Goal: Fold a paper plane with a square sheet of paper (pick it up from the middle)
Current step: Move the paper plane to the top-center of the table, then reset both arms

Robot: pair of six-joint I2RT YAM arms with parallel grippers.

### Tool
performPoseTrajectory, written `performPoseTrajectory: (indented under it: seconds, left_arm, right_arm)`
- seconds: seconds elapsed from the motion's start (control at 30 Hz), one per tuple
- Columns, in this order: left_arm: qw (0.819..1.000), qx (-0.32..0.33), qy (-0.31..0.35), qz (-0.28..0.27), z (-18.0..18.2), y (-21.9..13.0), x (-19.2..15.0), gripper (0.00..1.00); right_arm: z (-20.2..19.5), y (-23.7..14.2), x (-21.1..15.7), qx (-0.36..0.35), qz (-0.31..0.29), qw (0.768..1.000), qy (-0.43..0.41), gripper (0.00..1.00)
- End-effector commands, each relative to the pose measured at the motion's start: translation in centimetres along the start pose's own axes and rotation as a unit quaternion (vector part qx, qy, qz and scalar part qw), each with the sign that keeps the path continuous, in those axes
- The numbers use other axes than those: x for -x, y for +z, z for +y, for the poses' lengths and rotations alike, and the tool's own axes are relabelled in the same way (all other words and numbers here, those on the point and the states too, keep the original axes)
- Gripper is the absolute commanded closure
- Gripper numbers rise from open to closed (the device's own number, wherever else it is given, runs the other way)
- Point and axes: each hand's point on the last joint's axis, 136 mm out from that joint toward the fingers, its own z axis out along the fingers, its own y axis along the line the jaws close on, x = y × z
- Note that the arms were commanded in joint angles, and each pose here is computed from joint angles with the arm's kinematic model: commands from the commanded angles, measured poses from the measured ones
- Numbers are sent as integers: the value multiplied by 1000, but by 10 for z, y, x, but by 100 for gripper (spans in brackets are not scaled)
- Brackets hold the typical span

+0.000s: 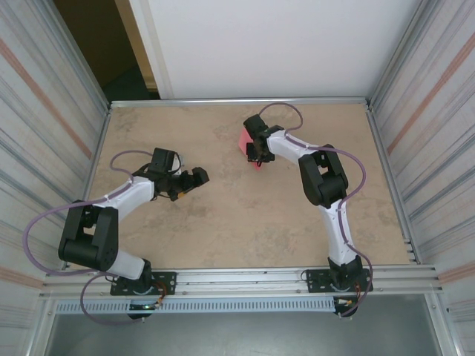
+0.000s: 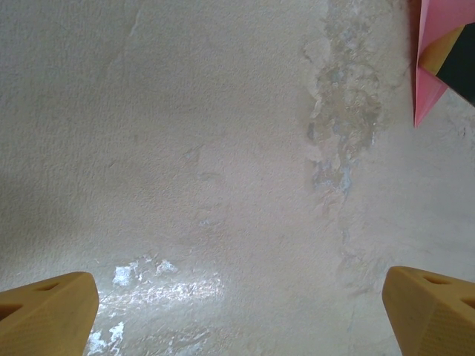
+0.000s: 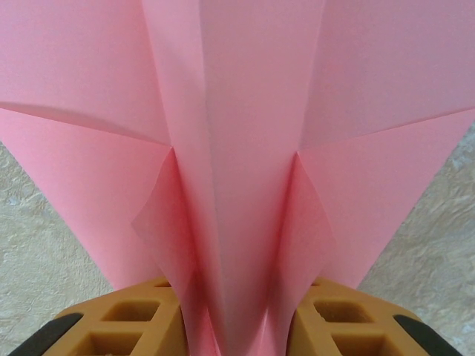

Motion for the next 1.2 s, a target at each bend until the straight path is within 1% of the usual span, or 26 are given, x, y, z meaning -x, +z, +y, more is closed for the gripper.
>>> performPoseTrajectory:
  seconds: [0.0, 0.1, 0.17, 0.27, 0.37, 0.47, 0.53, 0.63, 0.67, 0.77, 0.87, 0.9, 1.0, 1.07, 1.17]
  left_arm:
    - [1000, -14, 3, -5, -10, -4, 7, 1]
    - [1000, -16, 8, -14, -15, -10, 11, 1]
    - [999, -17, 13, -25, -20, -17, 17, 1]
    - [998, -13, 29, -52, -27, -30, 29, 1]
    - [995, 6, 43, -85, -28, -45, 44, 1]
    - [991, 20, 51, -118, -27, -61, 59, 1]
    - [988, 30, 50, -142, -22, -72, 68, 1]
    - [980, 47, 48, -186, -10, -90, 82, 1]
    - [977, 54, 48, -203, -5, -96, 86, 1]
    - [963, 84, 45, -253, 15, -114, 95, 1]
    - [941, 132, 56, -306, 36, -133, 101, 1]
    - [933, 148, 64, -323, 43, -138, 102, 1]
    - [902, 199, 84, -374, 63, -152, 104, 1]
    - [886, 222, 90, -396, 74, -159, 105, 1]
    - [860, 241, 123, -432, 81, -162, 107, 1]
  right_arm:
    - [-9, 14, -16, -21, 29, 999, -14, 66]
    - [-4, -6, -1, -10, 9, 1000, -13, 66]
    - [-1, -25, 10, -1, -8, 1000, -10, 63]
    - [1, -56, 25, 12, -33, 999, -3, 55]
    - [-3, -88, 36, 27, -58, 998, 9, 47]
    - [-14, -122, 43, 37, -86, 995, 25, 41]
    - [-28, -142, 44, 36, -109, 993, 38, 38]
    - [-62, -174, 41, 17, -156, 986, 60, 30]
    - [-76, -184, 40, 3, -176, 982, 65, 25]
    - [-123, -208, 30, -53, -234, 967, 82, 1]
    - [-171, -228, 16, -105, -278, 948, 114, 1]
    - [-187, -229, 9, -120, -284, 943, 126, 1]
    - [-238, -233, -12, -161, -311, 920, 176, 1]
    - [-266, -231, -28, -171, -328, 904, 213, 1]
    - [-298, -222, -47, -169, -341, 889, 256, 1]
